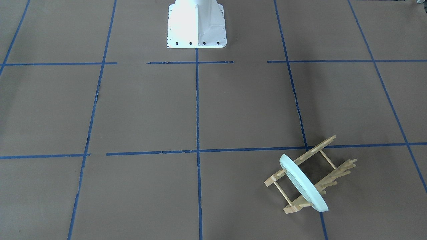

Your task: Place plate on rack

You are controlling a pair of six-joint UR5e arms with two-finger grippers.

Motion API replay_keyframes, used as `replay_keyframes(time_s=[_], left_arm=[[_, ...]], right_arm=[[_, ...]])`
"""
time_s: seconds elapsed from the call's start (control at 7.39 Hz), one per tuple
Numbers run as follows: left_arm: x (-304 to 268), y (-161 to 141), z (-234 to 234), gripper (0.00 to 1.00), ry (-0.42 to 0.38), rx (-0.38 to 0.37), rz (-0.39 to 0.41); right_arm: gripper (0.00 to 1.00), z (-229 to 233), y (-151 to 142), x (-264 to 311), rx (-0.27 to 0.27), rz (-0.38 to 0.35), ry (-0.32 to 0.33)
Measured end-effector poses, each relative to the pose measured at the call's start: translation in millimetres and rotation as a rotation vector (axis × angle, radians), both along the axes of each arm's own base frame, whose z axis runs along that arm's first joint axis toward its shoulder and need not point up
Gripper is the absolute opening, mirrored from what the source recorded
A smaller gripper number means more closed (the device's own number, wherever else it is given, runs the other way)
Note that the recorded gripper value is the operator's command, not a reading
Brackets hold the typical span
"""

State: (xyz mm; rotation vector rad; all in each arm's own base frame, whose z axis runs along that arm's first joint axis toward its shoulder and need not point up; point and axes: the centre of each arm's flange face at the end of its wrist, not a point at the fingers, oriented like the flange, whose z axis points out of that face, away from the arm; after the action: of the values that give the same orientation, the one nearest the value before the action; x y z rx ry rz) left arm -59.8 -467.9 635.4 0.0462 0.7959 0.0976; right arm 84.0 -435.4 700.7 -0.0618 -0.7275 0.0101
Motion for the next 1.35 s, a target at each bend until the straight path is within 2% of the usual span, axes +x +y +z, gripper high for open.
replay_keyframes(time_s=[1.35], left_arm=[[1.0, -5.0, -2.5, 1.00, -0.001, 0.008, 0.004]], right_arm=[[1.00, 0.2, 0.0, 0.0, 0.000, 0.000, 0.000]])
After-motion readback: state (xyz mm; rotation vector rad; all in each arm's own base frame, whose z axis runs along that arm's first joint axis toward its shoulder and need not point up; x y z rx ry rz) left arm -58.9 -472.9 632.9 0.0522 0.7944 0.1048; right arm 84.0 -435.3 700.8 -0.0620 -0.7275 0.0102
